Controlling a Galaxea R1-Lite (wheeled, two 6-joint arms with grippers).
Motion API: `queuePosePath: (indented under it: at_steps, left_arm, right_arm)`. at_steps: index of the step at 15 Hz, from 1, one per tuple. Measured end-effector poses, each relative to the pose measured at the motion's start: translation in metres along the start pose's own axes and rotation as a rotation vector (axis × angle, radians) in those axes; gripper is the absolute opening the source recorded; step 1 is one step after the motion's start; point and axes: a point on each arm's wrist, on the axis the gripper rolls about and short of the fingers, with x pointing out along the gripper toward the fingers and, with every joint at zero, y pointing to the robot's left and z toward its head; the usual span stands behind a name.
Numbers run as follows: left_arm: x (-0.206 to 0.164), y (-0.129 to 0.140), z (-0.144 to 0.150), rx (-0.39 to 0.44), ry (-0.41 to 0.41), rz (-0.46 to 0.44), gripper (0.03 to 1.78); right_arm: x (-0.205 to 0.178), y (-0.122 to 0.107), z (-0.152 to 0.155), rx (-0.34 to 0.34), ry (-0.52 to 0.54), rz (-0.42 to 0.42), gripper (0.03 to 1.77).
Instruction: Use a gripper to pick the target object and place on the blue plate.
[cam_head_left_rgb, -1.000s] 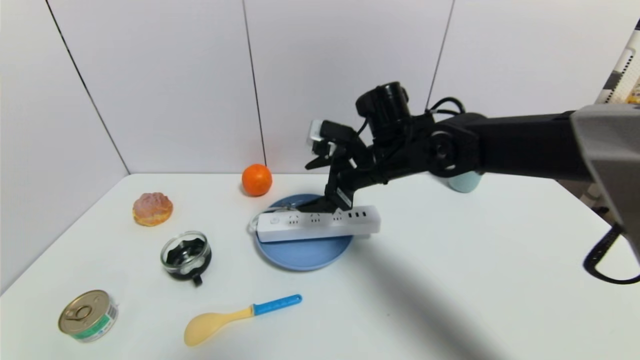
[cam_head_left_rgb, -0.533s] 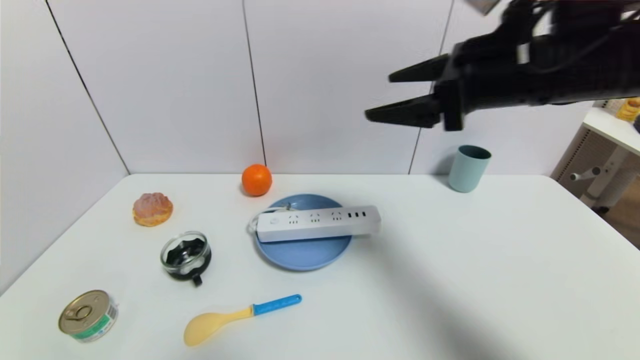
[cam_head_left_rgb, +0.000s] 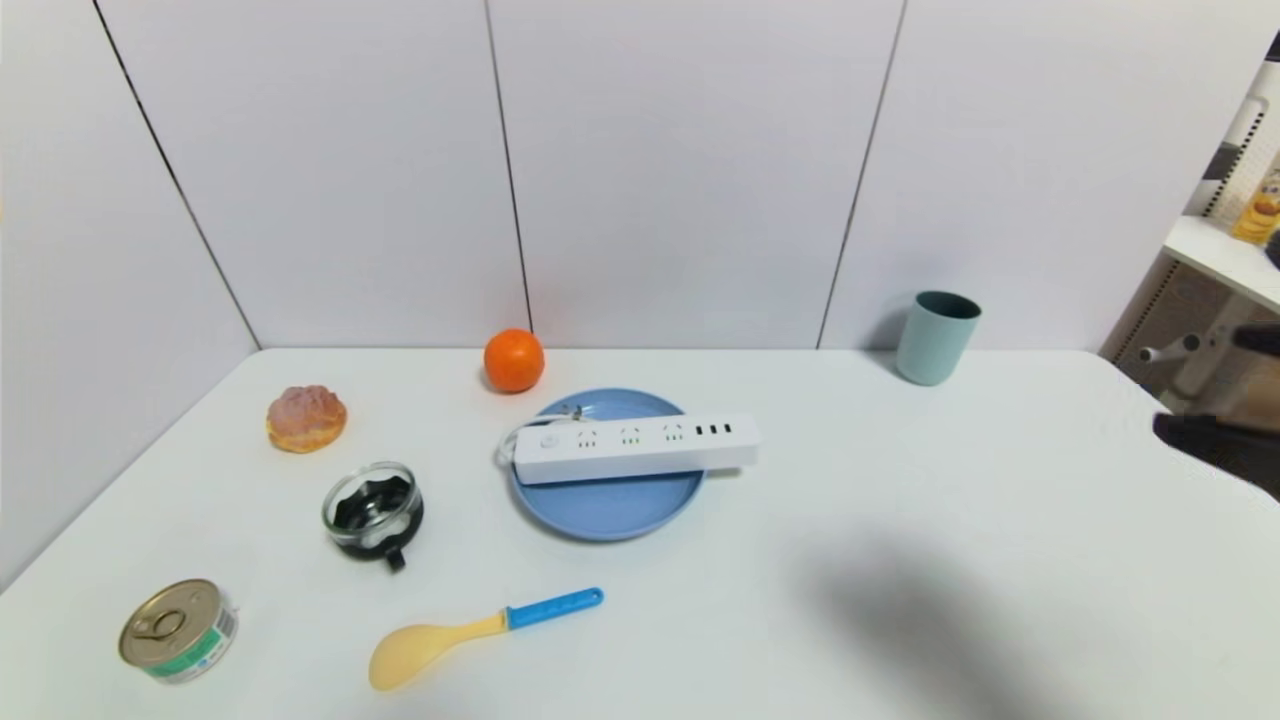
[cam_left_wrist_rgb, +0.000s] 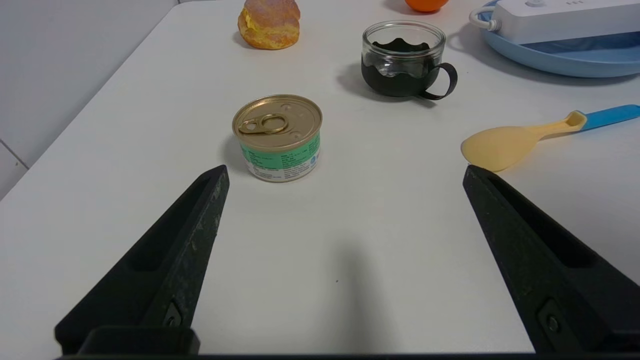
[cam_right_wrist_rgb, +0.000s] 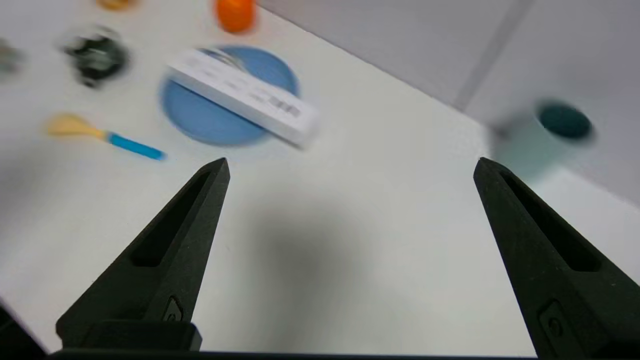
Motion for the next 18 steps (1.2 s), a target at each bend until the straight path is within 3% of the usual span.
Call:
queuePosePath:
  at_steps: [2, 4, 7, 10, 14, 18]
  left_arm:
    - [0.0, 0.0, 0.0, 0.0, 0.0, 0.0, 1.69]
    - [0.0, 0.0, 0.0, 0.0, 0.0, 0.0, 1.69]
    - [0.0, 0.0, 0.0, 0.0, 0.0, 0.0, 1.69]
    - [0.0, 0.0, 0.0, 0.0, 0.0, 0.0, 1.69]
    - [0.0, 0.0, 0.0, 0.0, 0.0, 0.0, 1.69]
    - [0.0, 0.0, 0.0, 0.0, 0.0, 0.0, 1.69]
  right_arm:
    - [-0.024, 0.009, -0.046, 0.038, 0.063, -0.249, 1.69]
    - [-0.042, 0.022, -0.089, 0.104, 0.063, -0.399, 1.69]
    - [-0.054, 0.042, -0.148, 0.203, 0.016, -0.386, 1.69]
    - [-0.058, 0.057, -0.196, 0.214, -0.007, -0.398, 1.69]
    - [-0.065, 0.066, -0.216, 0.188, -0.136, -0.429, 1.69]
    - [-0.068, 0.067, -0.218, 0.21, -0.183, -0.437, 1.69]
